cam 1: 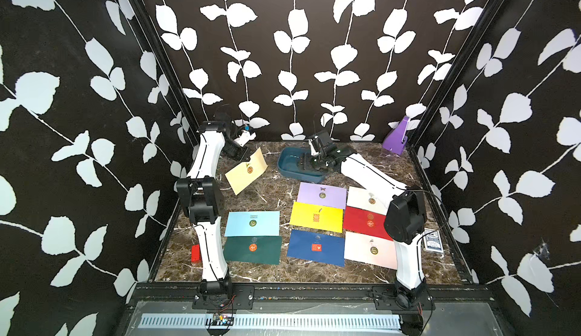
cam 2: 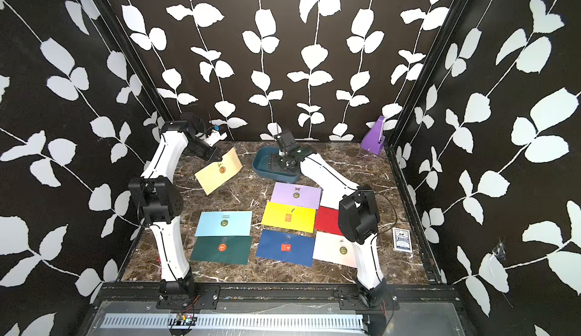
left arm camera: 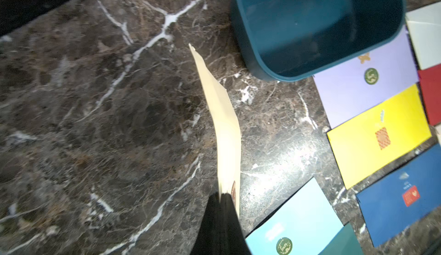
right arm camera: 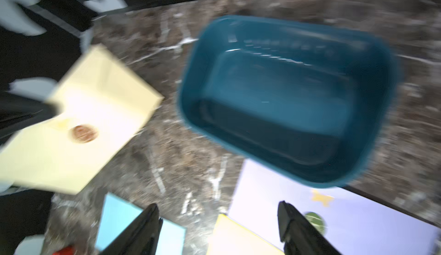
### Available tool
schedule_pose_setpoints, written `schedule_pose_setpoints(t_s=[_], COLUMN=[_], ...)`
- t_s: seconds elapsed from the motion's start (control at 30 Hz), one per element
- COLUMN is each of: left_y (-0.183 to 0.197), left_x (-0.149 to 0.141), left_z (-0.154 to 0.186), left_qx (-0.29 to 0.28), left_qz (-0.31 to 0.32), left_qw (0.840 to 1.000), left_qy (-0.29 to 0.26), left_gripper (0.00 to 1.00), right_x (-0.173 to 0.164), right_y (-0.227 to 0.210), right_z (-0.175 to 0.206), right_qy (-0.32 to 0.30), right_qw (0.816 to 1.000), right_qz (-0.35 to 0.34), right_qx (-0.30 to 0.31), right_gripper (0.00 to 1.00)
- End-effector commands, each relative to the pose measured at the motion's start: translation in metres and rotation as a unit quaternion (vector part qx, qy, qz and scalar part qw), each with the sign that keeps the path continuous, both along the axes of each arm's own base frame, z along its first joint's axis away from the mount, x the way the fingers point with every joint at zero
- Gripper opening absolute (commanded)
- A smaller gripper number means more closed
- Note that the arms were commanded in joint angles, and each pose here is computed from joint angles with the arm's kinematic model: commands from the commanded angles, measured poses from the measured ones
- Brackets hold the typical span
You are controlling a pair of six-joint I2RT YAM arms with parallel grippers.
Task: Put the sealed envelopes into the storage box
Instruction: Move the storage box to the center of the board.
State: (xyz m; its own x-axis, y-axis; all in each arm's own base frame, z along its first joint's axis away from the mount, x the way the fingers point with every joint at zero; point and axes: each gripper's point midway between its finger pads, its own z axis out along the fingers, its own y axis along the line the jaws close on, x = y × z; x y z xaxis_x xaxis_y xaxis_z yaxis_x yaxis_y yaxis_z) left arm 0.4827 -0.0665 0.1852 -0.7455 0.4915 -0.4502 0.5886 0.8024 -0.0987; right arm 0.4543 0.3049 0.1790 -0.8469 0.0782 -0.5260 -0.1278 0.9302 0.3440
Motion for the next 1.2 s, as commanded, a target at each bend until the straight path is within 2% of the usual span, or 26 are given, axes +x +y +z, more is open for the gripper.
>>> schedule_pose_setpoints(t_s=[0.0, 0.17, 0.6, 0.77, 0.9, 1.0, 1.17], left_y=[-0.004, -0.034, -0.09, -0.099, -0.104, -0.114, -0.121], left_x=[-0.001, -0.01, -0.019, -0.02, -0.02, -0.026, -0.043], left_z=[0.046, 0.077, 0.094, 0.099, 0.101, 0.1, 0.085], left_qx=[0.041, 0.051, 0.047, 0.055, 0.047, 0.029, 0.03], left_qz=[0.039, 0.015, -0.064, -0.08, -0.092, -0.128, -0.208], left_qw=[0.996, 0.992, 0.985, 0.982, 0.98, 0.977, 0.967], left_qy=[-0.068, -0.116, -0.151, -0.164, -0.169, -0.165, -0.145], left_gripper=[0.01, 0.0, 0.0, 0.01, 0.01, 0.01, 0.01], right_x=[0.0, 0.012, 0.048, 0.059, 0.063, 0.064, 0.057], right_y=[-0.059, -0.086, -0.068, -0.06, -0.056, -0.046, -0.012], right_z=[-0.034, -0.053, -0.081, -0.087, -0.089, -0.088, -0.082], right_qy=[0.046, 0.058, 0.065, 0.066, 0.068, 0.066, 0.055], right_qw=[0.993, 0.986, 0.991, 0.993, 0.994, 0.996, 0.997], right_qz=[-0.07, -0.083, -0.052, -0.054, -0.051, -0.032, 0.032], right_qx=[-0.079, -0.132, -0.1, -0.085, -0.075, -0.059, -0.041], right_gripper=[0.71, 0.6, 0.41, 0.4, 0.24, 0.18, 0.16])
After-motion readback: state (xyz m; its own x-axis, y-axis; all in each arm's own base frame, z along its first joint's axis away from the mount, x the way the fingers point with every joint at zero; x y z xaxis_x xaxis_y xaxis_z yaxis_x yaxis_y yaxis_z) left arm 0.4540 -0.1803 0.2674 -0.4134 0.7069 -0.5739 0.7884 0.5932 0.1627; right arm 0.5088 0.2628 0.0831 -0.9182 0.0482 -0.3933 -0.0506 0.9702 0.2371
